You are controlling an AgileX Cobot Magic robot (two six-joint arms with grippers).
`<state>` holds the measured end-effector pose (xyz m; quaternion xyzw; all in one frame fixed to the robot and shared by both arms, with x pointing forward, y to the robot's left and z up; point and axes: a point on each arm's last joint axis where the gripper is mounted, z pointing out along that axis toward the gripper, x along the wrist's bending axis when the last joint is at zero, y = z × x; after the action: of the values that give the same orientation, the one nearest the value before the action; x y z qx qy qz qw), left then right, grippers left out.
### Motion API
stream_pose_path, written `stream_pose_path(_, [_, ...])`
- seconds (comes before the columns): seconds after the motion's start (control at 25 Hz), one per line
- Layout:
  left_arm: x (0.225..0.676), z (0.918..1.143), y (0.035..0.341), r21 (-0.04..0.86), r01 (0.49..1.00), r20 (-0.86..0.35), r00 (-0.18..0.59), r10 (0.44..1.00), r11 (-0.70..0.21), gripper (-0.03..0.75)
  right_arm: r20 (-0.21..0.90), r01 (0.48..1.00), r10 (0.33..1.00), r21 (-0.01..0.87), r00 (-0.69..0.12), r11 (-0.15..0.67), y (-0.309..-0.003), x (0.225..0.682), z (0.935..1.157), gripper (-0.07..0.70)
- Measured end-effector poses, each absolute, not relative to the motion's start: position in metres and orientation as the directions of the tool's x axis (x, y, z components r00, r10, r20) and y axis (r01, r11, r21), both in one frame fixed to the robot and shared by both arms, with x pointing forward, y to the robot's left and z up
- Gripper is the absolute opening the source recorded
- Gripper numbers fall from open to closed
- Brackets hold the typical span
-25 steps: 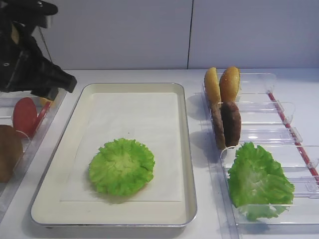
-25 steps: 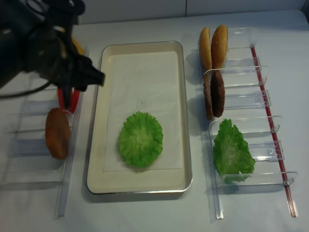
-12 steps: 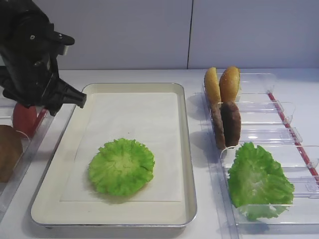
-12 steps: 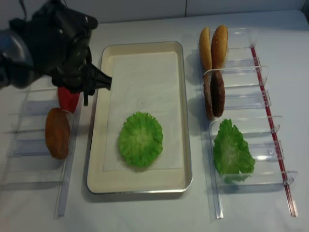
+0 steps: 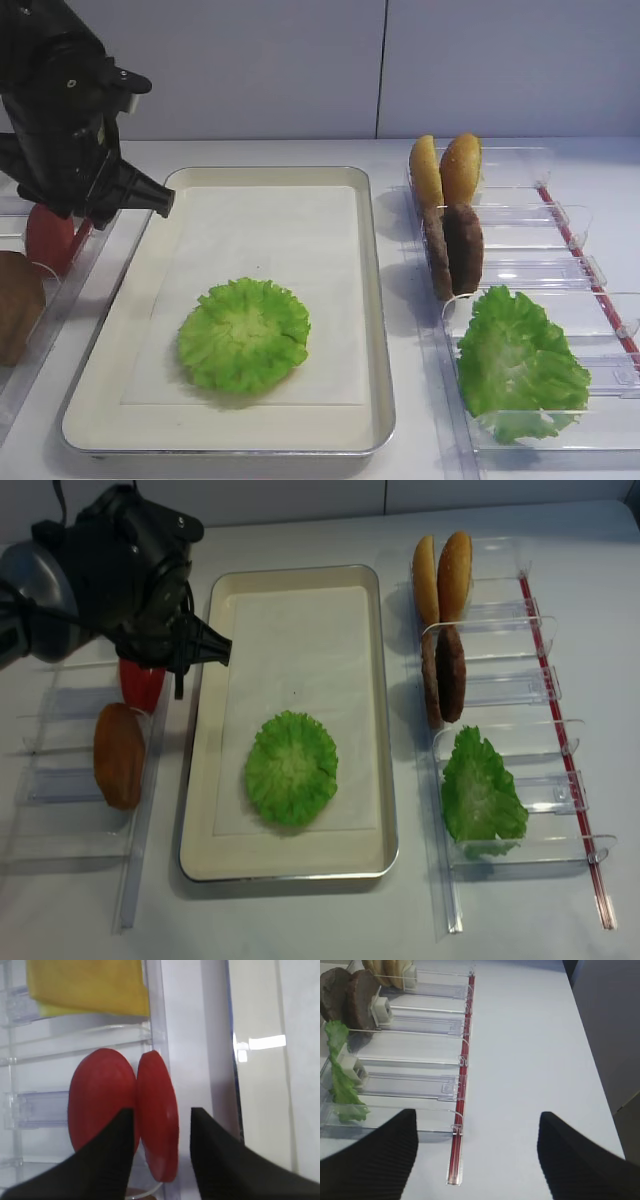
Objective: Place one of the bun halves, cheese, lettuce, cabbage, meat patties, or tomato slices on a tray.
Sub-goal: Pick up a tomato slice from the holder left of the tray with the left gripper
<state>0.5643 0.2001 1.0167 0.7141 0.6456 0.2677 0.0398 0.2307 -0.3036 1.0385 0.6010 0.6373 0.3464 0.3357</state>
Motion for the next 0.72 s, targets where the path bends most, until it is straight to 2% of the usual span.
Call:
stream_pose_path(0.32, [0.566,1.015,0.200,0.403,0.899,0.344,0.027,0.939,-0.173,0.250,-0.012,0.533,0.999,0.845,-0.052,0.038,-0.304,0.231,1.039,0.514])
stream_pose_path(0.56, [0.570,0.998,0.200,0.339,0.924,0.380,0.038,0.924,-0.178,0.224,-0.012,0.533,0.999,0.845,-0.052,0.038,-0.304,0.231,1.039,0.514])
stream_pose_path(0.72, [0.571,0.997,0.201,0.335,0.924,0.395,0.042,0.918,-0.186,0.209,-0.012,0.533,0.999,0.845,-0.052,0.038,-0.304,0.231,1.039,0.514])
